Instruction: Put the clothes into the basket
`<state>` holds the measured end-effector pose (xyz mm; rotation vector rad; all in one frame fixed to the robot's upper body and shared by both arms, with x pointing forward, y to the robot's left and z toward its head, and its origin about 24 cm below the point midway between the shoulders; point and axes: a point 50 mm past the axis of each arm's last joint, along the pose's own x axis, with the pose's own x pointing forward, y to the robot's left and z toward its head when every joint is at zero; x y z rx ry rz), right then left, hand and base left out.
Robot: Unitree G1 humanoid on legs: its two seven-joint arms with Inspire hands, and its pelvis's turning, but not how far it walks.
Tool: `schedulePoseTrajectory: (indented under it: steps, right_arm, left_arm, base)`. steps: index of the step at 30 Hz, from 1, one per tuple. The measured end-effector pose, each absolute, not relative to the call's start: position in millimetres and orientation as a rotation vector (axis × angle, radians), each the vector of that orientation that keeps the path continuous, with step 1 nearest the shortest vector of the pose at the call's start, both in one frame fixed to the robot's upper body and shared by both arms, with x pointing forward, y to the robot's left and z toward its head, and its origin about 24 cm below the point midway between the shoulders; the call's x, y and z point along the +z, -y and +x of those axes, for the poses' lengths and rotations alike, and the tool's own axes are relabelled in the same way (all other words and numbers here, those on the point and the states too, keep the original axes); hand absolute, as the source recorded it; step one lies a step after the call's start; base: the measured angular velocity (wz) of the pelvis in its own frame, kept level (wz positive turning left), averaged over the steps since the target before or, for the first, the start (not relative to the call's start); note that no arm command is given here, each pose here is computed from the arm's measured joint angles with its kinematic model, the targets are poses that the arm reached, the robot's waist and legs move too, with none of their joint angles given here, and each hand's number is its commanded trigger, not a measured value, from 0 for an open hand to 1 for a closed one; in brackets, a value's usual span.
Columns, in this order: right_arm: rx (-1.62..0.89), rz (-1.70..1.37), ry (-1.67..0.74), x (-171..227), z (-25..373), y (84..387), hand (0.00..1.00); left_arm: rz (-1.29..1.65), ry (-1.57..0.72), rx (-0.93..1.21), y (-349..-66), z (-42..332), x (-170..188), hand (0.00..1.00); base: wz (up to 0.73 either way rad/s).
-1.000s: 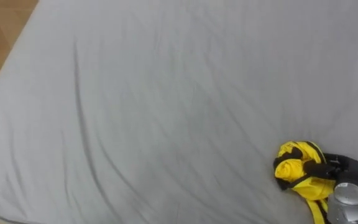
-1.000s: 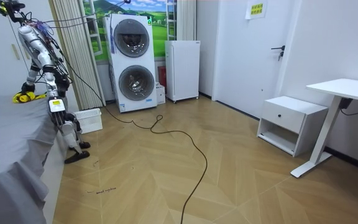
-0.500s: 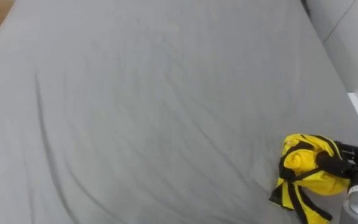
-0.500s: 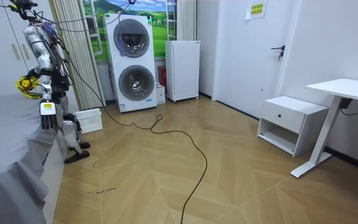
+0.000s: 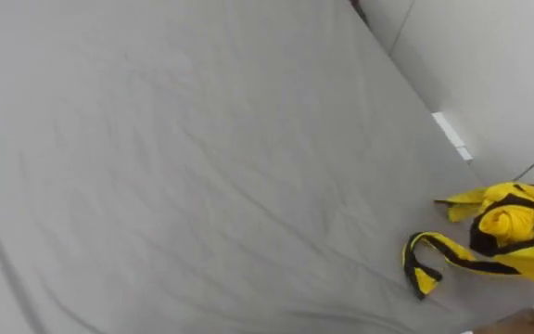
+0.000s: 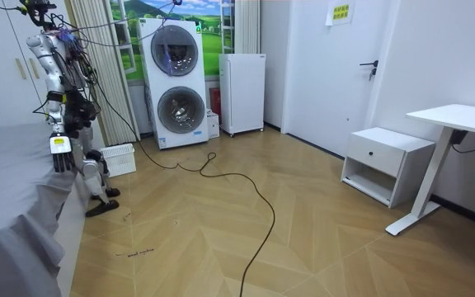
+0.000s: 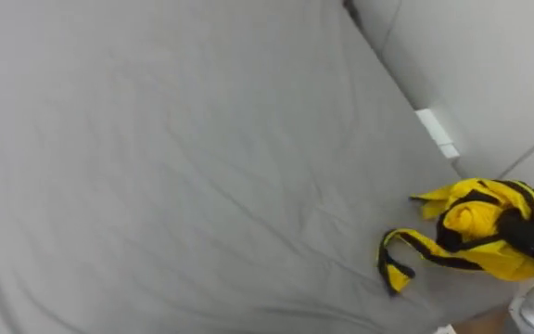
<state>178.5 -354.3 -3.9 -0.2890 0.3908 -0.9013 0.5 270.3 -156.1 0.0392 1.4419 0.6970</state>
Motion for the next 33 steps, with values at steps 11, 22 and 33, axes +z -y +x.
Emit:
schedulePoseTrajectory:
  steps: [11,22,33]
  right_arm:
    - [-1.011,-0.303,-0.456,-10,142,372,1.00]
    - [-1.075,-0.301,-0.600,-31,105,380,1.00]
    - [-1.116,-0.302,-0.575,-28,129,385,1.00]
  left_arm:
    - [0.079,-1.565,0.697,-272,-25,-155,0.00]
    - [0.124,-1.664,0.622,-268,-35,-155,0.00]
    - [0.158,-1.684,0.531,-258,-33,-158,0.00]
  base:
    - [-0.16]
    - [-0.14]
    - [-0.24]
